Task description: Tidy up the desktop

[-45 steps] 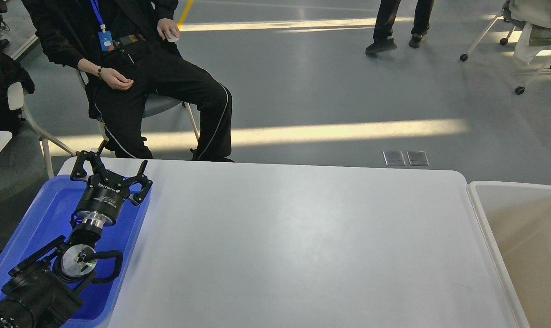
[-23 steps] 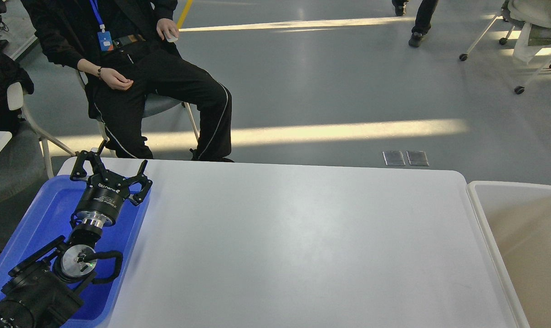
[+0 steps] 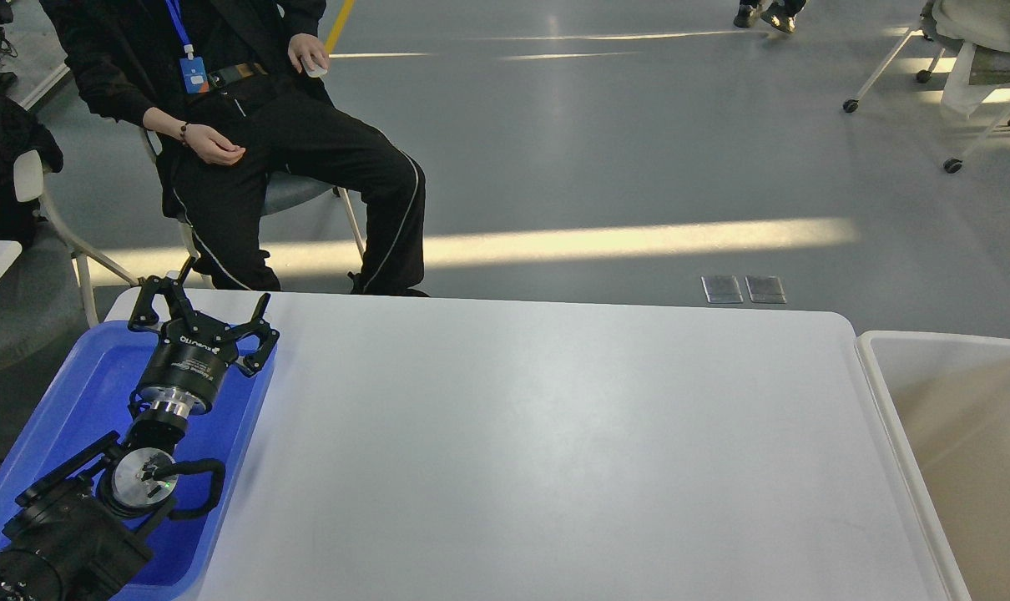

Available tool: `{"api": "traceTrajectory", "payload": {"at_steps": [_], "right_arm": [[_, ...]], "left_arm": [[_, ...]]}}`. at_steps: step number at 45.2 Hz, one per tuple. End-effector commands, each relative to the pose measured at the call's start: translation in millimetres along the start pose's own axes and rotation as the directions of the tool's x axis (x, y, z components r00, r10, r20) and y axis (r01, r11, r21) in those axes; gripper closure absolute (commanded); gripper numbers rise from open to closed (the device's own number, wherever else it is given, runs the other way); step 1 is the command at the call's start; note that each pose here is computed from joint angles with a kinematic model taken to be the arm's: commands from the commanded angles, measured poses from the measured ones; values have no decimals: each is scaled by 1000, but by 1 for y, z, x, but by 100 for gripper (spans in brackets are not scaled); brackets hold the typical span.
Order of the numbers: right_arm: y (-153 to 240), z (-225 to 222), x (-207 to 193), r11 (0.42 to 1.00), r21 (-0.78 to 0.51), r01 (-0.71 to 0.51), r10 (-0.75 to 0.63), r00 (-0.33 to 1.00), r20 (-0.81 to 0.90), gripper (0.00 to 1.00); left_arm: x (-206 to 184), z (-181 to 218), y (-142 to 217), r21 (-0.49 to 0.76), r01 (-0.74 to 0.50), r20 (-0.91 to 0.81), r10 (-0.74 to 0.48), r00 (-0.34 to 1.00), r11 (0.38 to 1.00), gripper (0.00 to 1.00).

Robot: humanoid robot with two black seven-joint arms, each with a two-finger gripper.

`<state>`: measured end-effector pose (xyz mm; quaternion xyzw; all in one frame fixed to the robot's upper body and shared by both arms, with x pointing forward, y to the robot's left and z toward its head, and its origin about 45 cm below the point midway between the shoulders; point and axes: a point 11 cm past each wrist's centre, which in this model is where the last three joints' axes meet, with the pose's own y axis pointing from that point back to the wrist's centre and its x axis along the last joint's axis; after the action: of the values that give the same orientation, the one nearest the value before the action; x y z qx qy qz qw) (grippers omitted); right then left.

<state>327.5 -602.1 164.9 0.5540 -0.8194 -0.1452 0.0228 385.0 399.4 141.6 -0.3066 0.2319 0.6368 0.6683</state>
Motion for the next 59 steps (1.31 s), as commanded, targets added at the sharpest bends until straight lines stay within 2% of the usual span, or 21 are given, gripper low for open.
{"api": "traceTrajectory", "payload": {"at_steps": [1, 6, 11, 13, 15, 18, 24, 28, 32, 36, 39, 46, 59], "right_arm": [[-1, -25, -34, 958, 117, 263, -280, 945, 166, 0], [-5, -14, -82, 906, 99, 411, -422, 879, 220, 0], [10, -28, -130, 802, 112, 587, -593, 757, 274, 0], [14, -29, -153, 775, 115, 621, -623, 723, 298, 0], [13, -35, -164, 785, 127, 607, -613, 728, 307, 0], [5, -43, -164, 833, 146, 533, -551, 777, 306, 0], [-8, -23, -172, 909, 142, 391, -416, 844, 337, 0], [-7, -13, -168, 923, 221, 315, -377, 854, 357, 0], [-3, -3, -172, 915, 282, 289, -369, 881, 295, 0], [-6, 22, -178, 934, 262, 244, -306, 923, 234, 0], [-7, 38, -181, 944, 251, 215, -278, 927, 251, 0], [0, 57, -192, 944, 257, 206, -278, 917, 285, 0], [4, 67, -204, 932, 225, 284, -334, 915, 227, 0]], "left_arm": [[0, 0, 0, 1, -1, 0, 1, 1000, 1000, 0], [0, 0, 0, 0, 0, 0, 0, 1000, 1000, 0], [0, 0, 0, 0, 0, 0, 0, 1000, 1000, 0], [0, 0, 0, 0, 0, 0, 0, 1000, 1000, 0], [0, 0, 0, 1, 0, 0, 0, 1000, 1000, 0], [0, 0, 0, 1, 0, 0, 0, 1000, 1000, 0], [0, 0, 0, 1, 0, 0, 0, 1000, 1000, 0], [0, 0, 0, 0, 0, 0, 0, 1000, 1000, 0], [0, 0, 0, 1, 0, 0, 0, 1000, 1000, 0], [0, 0, 0, 0, 0, 0, 0, 1000, 1000, 0], [0, 0, 0, 0, 0, 0, 0, 1000, 1000, 0], [0, 0, 0, 0, 0, 0, 0, 1000, 1000, 0], [0, 0, 0, 0, 0, 0, 0, 1000, 1000, 0]]}}
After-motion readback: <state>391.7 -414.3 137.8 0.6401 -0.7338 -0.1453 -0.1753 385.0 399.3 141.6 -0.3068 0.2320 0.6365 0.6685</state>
